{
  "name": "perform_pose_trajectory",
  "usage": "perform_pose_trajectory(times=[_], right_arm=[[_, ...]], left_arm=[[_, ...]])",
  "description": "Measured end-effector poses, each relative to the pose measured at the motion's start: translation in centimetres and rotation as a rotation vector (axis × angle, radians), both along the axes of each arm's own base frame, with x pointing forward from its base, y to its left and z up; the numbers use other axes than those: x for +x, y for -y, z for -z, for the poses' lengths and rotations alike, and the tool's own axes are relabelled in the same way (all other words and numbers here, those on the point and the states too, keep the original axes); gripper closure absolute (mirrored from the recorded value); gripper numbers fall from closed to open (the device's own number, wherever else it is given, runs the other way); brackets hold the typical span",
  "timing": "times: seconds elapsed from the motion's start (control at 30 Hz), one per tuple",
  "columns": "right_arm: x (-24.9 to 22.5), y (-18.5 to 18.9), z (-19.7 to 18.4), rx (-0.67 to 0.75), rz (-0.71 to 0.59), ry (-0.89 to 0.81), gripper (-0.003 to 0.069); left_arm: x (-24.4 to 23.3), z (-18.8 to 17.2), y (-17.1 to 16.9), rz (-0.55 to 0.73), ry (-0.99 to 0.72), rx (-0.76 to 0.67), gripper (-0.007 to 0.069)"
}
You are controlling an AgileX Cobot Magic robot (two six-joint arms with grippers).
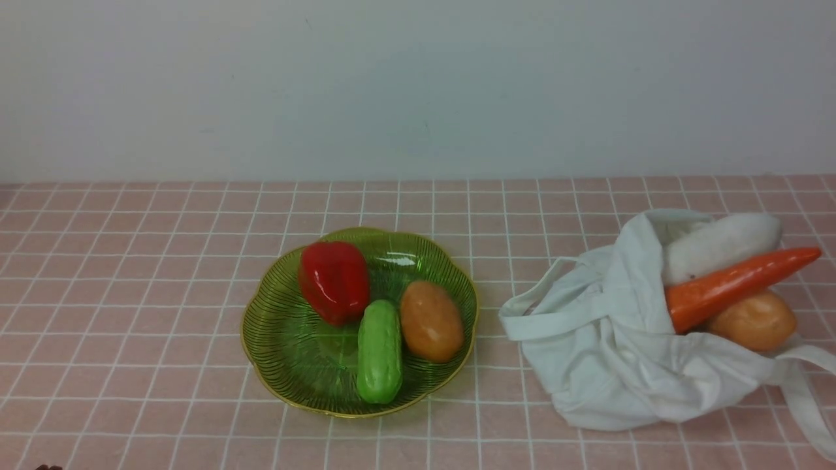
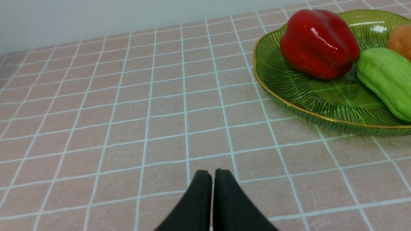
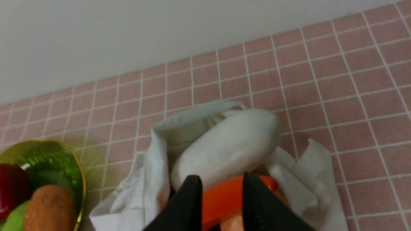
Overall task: Take vegetables from bag on pink coffee tablecloth place on plate.
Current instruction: 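Reach into the cloth bag and grasp a vegetable inside it with the right gripper, then take the carrot out of the cloth bag and place it on the plate with the right gripper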
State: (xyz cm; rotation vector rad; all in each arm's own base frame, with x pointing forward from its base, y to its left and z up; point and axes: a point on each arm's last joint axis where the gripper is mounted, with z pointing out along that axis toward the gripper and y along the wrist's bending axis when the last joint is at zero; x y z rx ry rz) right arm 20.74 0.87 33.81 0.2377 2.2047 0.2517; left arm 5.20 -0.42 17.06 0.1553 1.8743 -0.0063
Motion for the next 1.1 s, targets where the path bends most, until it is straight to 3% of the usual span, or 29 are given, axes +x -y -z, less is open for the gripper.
perform_pose_trajectory(times=[0.07,0.1,0.17,0.3,0.57,0.63,0.7,0.8,0.87,1.1], right_arm=[[1.3,0.1,1.3,-0.016,-0.001,-0.057,0.0354],[1.3,0.1,1.3,-0.018,-0.001,-0.057,0.0354],[2.5,0.2,2.3,-0.022,0.004,-0.087,0.0251],[4.2,0.2,4.1,-0.003,0.027,-0.139,0.0136],[6.4,0.2,6.9,-0.001,0.036,-0.219,0.0111],[6.7,0.2,7.2,0.019,0.043,-0.223,0.0147],[6.8,0.1,7.2,0.042,0.049,-0.222,0.0235],[6.7,-0.1,7.2,0.066,0.045,-0.227,0.044],[6.7,-0.2,7.2,0.072,0.039,-0.236,0.0536],[5.7,-0.2,5.6,0.069,0.026,-0.185,0.0536]], left_arm=[[0.0,0.0,0.0,0.0,0.0,0.0,0.063],[0.0,0.0,0.0,0.0,0.0,0.0,0.063],[0.0,0.0,0.0,0.0,0.0,0.0,0.063],[0.0,0.0,0.0,0.0,0.0,0.0,0.063],[0.0,0.0,0.0,0.0,0.0,0.0,0.063],[0.0,0.0,0.0,0.0,0.0,0.0,0.063],[0.0,0.0,0.0,0.0,0.0,0.0,0.063],[0.0,0.0,0.0,0.0,0.0,0.0,0.063],[0.0,0.0,0.0,0.0,0.0,0.0,0.063],[0.0,0.0,0.0,0.0,0.0,0.0,0.063]])
